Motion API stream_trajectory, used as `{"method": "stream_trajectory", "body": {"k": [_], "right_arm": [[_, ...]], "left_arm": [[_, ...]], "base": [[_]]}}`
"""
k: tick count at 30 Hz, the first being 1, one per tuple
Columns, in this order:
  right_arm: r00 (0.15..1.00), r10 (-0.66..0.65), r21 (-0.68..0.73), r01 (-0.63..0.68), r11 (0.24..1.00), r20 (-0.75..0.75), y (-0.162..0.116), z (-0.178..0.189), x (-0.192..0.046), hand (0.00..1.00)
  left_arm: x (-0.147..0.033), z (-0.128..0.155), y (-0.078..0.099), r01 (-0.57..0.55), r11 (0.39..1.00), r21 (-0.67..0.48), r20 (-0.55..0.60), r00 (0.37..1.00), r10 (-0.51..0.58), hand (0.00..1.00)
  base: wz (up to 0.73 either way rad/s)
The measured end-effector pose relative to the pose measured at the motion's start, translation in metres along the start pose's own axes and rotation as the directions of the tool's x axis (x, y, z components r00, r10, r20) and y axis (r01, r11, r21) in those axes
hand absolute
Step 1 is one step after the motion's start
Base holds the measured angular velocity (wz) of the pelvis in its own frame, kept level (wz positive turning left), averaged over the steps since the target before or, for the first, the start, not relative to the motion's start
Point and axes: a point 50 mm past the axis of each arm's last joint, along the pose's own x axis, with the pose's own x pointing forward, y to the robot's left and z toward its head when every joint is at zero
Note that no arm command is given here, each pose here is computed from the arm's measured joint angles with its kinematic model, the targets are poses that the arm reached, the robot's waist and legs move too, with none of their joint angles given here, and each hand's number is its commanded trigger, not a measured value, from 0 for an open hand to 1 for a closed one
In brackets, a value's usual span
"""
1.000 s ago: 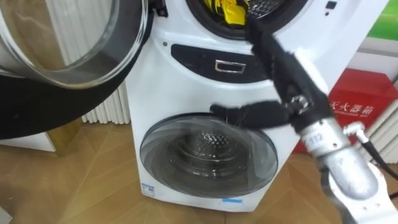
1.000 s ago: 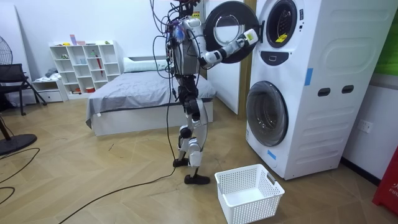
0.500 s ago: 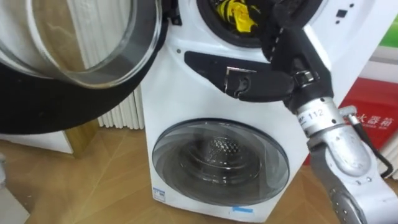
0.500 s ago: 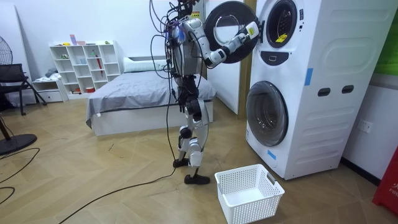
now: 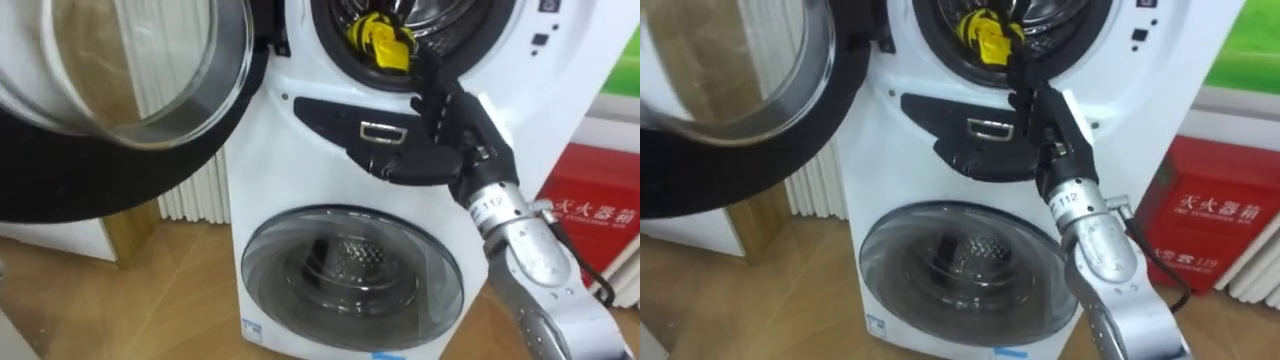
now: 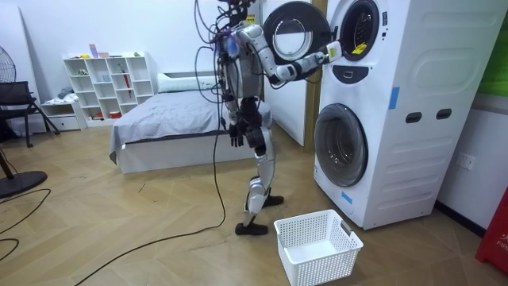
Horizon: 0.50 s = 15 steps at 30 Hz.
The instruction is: Pick clothes from washing machine
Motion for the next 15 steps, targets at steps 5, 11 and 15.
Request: {"method": "stream_trajectory", "body": {"k": [5, 11, 15], "right_arm": [[1.000, -0.012, -0.024, 0.012, 1.000, 0.004, -0.003, 0.002, 0.000, 0.00], [0.996, -0.071, -0.113, 0.077, 0.991, 0.061, -0.016, 0.009, -0.006, 0.00], [0.994, -0.090, -0.129, 0.097, 0.987, 0.059, -0.019, 0.005, -0.017, 0.00]], "left_arm": [[0.001, 0.011, -0.003, 0.020, 1.000, -0.009, 0.034, 0.999, -0.020, 0.00], [0.003, 0.042, 0.010, -0.011, 0.999, -0.030, 0.102, 0.995, 0.014, 0.00], [0.001, 0.071, 0.015, -0.022, 0.999, -0.038, 0.187, 0.982, 0.029, 0.00]], "base": [[0.00], [-0.13], [-0.29]]}}
